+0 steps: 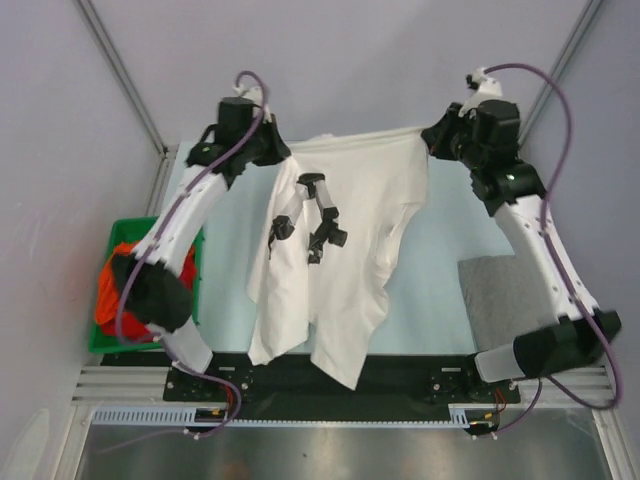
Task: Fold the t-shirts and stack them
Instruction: Flatten the tshirt out
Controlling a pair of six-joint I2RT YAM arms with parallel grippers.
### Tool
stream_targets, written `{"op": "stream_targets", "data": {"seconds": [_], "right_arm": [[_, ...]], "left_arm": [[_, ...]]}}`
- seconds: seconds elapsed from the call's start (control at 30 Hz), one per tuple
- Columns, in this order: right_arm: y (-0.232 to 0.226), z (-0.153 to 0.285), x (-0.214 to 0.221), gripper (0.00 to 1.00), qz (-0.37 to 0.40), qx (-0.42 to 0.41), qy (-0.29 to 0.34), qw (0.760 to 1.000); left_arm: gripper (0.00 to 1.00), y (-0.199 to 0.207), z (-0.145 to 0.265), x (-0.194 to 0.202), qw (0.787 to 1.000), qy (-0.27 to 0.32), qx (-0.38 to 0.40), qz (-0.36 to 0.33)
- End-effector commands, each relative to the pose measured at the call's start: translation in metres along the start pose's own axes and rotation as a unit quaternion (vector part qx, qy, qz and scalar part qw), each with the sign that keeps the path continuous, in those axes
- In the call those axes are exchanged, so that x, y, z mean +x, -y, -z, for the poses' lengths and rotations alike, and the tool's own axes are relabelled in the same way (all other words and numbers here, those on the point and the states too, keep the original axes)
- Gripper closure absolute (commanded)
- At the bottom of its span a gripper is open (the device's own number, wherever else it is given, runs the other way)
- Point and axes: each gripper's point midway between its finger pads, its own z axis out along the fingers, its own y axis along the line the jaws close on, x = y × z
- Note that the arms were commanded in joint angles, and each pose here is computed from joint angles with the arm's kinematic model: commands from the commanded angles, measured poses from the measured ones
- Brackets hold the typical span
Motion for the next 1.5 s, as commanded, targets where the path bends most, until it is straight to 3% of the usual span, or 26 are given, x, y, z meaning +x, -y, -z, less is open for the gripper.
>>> {"op": "stream_targets", "data": {"seconds": [0.0,0.1,0.13,0.17,0.27,0.3,0.33,0.4,0.43,0.47,0.5,0.53,0.57,0.63,0.67,0.7,0.77,0.87,1.0,1.03,1.1,1.13,1.17,1.27,1.37,1.47], "right_arm": [[0.079,-0.046,0.003,1.00,0.018,0.108,0.035,0.993],[0.148,-0.085,0.039,1.00,-0.016,0.161,-0.008,0.987],[0.156,-0.095,0.039,1.00,-0.027,0.153,-0.012,0.988],[0.162,-0.105,0.043,1.00,-0.037,0.153,-0.018,0.987],[0.210,-0.139,0.068,1.00,-0.078,0.176,-0.086,0.977],[0.215,-0.147,0.078,1.00,-0.080,0.176,-0.109,0.975],[0.228,-0.158,0.123,1.00,-0.094,0.187,-0.179,0.961],[0.224,-0.171,0.114,1.00,-0.083,0.184,-0.186,0.962],[0.236,-0.170,0.154,0.98,-0.088,0.212,-0.244,0.942],[0.237,-0.171,0.146,0.94,-0.085,0.228,-0.238,0.940],[0.242,-0.164,0.163,0.89,-0.086,0.249,-0.268,0.927],[0.246,-0.160,0.170,0.74,-0.084,0.272,-0.274,0.919],[0.249,-0.156,0.178,0.67,-0.085,0.285,-0.284,0.911],[0.259,-0.139,0.196,0.45,-0.082,0.324,-0.311,0.890],[0.258,-0.134,0.195,0.37,-0.079,0.327,-0.314,0.888],[0.260,-0.125,0.207,0.23,-0.079,0.334,-0.333,0.878],[0.263,-0.115,0.205,0.16,-0.063,0.350,-0.339,0.871],[0.257,-0.095,0.195,0.10,-0.051,0.364,-0.343,0.864],[0.194,-0.082,0.188,0.07,-0.021,0.324,-0.340,0.883],[0.174,-0.073,0.178,0.06,-0.016,0.307,-0.331,0.892],[0.151,-0.060,0.201,0.05,-0.010,0.285,-0.353,0.891],[0.117,-0.052,0.197,0.05,-0.004,0.245,-0.347,0.905],[0.112,-0.038,0.224,0.04,-0.002,0.238,-0.377,0.895],[0.057,-0.013,0.232,0.02,-0.013,0.162,-0.377,0.912],[0.027,0.019,0.254,0.00,-0.055,0.107,-0.406,0.906],[0.012,0.046,0.264,0.00,-0.068,0.076,-0.420,0.902]], "left_arm": [[1.00,-0.064,-0.074,0.017,0.994,-0.035,-0.091,-0.054],[1.00,-0.073,-0.116,0.012,0.991,-0.049,-0.097,-0.077],[1.00,-0.091,-0.148,0.042,0.987,-0.092,-0.109,-0.074],[0.99,-0.080,-0.149,0.012,0.990,-0.062,-0.101,-0.073],[0.80,-0.084,-0.150,0.030,0.987,-0.100,-0.113,-0.051],[0.66,-0.089,-0.144,0.031,0.986,-0.099,-0.128,-0.049],[0.59,-0.091,-0.138,0.034,0.984,-0.100,-0.140,-0.047],[0.45,-0.095,-0.116,0.046,0.981,-0.112,-0.155,-0.042],[0.43,-0.097,-0.109,0.051,0.979,-0.118,-0.161,-0.039],[0.40,-0.105,-0.100,0.080,0.973,-0.151,-0.174,-0.035],[0.39,-0.099,-0.078,0.073,0.974,-0.139,-0.174,-0.032],[0.39,-0.096,-0.064,0.080,0.974,-0.143,-0.173,-0.027],[0.39,-0.103,-0.054,0.118,0.967,-0.181,-0.179,-0.011],[0.40,-0.090,-0.018,0.121,0.973,-0.168,-0.160,0.008],[0.41,-0.093,-0.007,0.160,0.966,-0.204,-0.155,0.033],[0.42,-0.081,0.013,0.156,0.972,-0.188,-0.133,0.043],[0.46,-0.082,0.034,0.194,0.964,-0.220,-0.131,0.078],[0.56,-0.072,0.066,0.228,0.955,-0.243,-0.112,0.127],[0.65,-0.071,0.099,0.258,0.938,-0.263,-0.131,0.186],[0.65,-0.071,0.103,0.263,0.934,-0.265,-0.136,0.198],[0.60,-0.073,0.114,0.280,0.916,-0.272,-0.158,0.247],[0.60,-0.070,0.117,0.288,0.909,-0.281,-0.156,0.267],[0.59,-0.071,0.121,0.302,0.893,-0.287,-0.170,0.301],[0.61,-0.075,0.122,0.322,0.875,-0.282,-0.185,0.348],[0.57,-0.085,0.115,0.320,0.881,-0.238,-0.190,0.363],[0.52,-0.097,0.112,0.336,0.860,-0.231,-0.207,0.405]]}}
